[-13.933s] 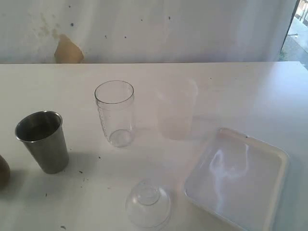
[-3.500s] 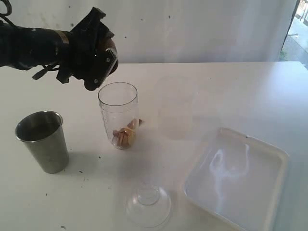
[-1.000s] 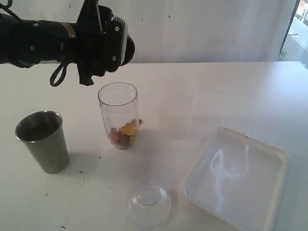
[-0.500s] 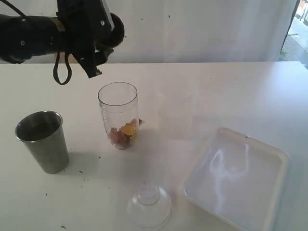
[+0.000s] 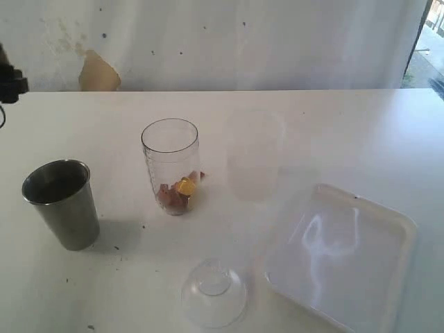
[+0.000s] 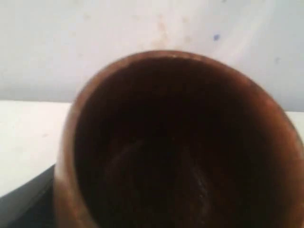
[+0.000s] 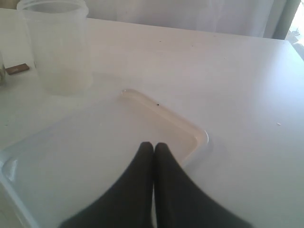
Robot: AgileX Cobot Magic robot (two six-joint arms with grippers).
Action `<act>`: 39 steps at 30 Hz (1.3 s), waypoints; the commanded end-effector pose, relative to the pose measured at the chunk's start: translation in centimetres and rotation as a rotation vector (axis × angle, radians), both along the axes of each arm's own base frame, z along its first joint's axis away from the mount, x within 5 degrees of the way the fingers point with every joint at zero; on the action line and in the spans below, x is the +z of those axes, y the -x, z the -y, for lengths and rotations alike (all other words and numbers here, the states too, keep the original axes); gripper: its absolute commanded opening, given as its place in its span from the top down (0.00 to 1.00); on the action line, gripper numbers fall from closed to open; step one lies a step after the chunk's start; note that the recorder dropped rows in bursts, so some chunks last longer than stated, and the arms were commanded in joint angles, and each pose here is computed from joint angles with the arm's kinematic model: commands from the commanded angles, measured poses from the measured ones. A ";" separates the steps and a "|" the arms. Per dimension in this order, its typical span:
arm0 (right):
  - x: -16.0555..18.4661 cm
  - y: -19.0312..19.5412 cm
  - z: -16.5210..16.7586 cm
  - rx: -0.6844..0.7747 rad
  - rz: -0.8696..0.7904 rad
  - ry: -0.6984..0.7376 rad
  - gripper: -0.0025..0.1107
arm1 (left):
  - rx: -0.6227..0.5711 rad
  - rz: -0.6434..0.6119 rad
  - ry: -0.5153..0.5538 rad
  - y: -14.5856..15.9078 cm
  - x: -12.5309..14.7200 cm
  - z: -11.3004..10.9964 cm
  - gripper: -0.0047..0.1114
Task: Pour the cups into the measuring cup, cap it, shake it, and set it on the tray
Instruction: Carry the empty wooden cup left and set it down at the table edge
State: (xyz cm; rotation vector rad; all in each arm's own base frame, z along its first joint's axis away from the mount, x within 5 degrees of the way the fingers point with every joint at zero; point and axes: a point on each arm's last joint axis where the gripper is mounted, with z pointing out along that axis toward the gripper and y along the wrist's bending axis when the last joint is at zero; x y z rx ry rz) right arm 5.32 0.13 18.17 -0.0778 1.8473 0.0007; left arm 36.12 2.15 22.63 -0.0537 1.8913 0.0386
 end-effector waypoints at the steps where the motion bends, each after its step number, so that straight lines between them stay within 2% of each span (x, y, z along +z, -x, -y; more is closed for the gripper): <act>1: 0.0 0.0 0.0 -0.001 0.015 0.003 0.98 | 0.010 0.002 -0.040 1.7 -3.5 -2.3 0.96; 4: 0.0 0.0 0.0 -0.001 0.015 0.003 0.98 | 0.036 -0.058 -0.031 2.3 -6.2 -3.6 0.96; 7: 0.0 0.0 0.0 -0.001 0.015 0.003 0.98 | 0.055 -0.064 -0.020 2.6 -8.1 -4.3 0.96; 11: 0.0 0.0 0.0 -0.001 0.015 0.003 0.98 | 0.051 -0.009 -0.007 2.2 -10.5 -4.4 0.96; 14: 0.0 0.0 0.0 -0.001 0.015 0.003 0.98 | 0.055 -0.044 0.004 2.2 -12.1 -4.5 0.96; 21: 0.0 0.0 0.0 -0.001 0.015 0.003 0.98 | 0.087 -0.090 0.025 1.5 -14.4 -4.9 0.96; 24: 0.0 0.0 0.0 -0.001 0.015 0.003 0.98 | 0.124 -0.086 0.098 1.2 -14.7 -5.0 0.95; 26: 0.0 0.0 0.0 -0.001 0.015 0.003 0.98 | 0.094 -0.073 0.157 0.8 -14.8 -4.6 0.88; 29: 0.0 0.0 0.0 -0.001 0.015 0.003 0.98 | -0.040 -0.045 0.245 0.0 -14.5 -3.4 0.76; 32: 0.0 0.0 0.0 -0.001 0.015 0.003 0.98 | -0.136 -0.050 0.244 -1.0 -14.3 -2.8 0.66; 34: 0.0 0.0 0.0 -0.001 0.015 0.003 0.98 | -0.128 -0.068 0.230 -1.2 -14.4 -2.9 0.58; 39: 0.0 0.0 0.0 -0.001 0.015 0.003 0.98 | -0.047 -0.095 0.197 -1.3 -14.6 -3.7 0.25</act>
